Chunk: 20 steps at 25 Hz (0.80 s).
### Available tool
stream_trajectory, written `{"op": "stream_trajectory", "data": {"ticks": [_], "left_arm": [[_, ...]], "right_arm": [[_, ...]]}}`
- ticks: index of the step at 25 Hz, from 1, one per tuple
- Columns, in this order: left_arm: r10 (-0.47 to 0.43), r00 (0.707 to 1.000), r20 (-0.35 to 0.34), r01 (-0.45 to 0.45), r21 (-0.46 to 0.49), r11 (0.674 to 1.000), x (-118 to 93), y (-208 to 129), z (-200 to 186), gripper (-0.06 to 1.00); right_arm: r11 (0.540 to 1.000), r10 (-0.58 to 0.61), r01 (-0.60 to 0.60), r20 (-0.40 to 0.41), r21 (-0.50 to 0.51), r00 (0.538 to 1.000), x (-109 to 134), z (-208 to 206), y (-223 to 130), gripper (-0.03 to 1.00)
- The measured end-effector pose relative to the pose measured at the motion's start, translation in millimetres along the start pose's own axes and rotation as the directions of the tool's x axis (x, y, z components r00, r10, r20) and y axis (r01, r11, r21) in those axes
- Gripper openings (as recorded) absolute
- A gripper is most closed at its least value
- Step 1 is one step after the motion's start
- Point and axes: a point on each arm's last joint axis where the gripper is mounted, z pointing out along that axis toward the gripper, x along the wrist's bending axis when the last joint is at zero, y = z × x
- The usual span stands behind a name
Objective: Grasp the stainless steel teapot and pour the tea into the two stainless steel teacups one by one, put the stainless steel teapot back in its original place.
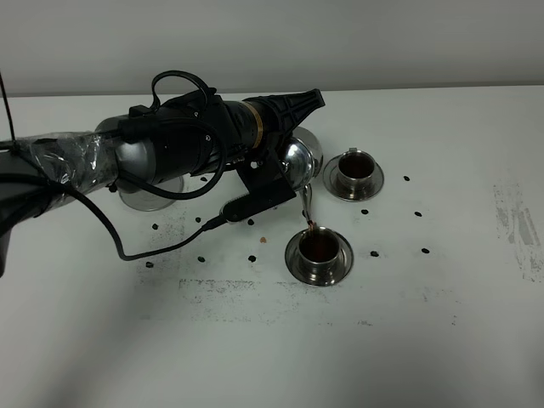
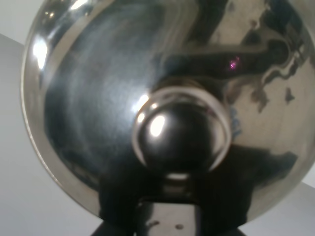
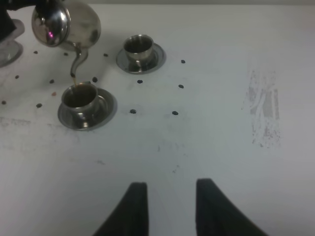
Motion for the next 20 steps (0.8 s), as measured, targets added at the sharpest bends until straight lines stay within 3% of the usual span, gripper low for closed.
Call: {"op": "stream_trajectory", "data": {"ticks": [9, 20], "left_arm": [[-0.010, 1.000, 0.000, 0.010, -0.002, 1.000, 0.1, 0.3, 0.0, 0.18], [-0.140, 0.990, 0.009, 0.140, -0.040, 0.989, 0.2, 3.4, -1.3, 0.18]], "right_arm": [[1.000, 0.000, 0.000, 0.000, 0.000, 1.000, 0.0, 0.0, 0.0, 0.23], [1.000, 0.000, 0.000, 0.000, 0.000, 1.000, 0.0, 0.0, 0.0, 0.23]]}}
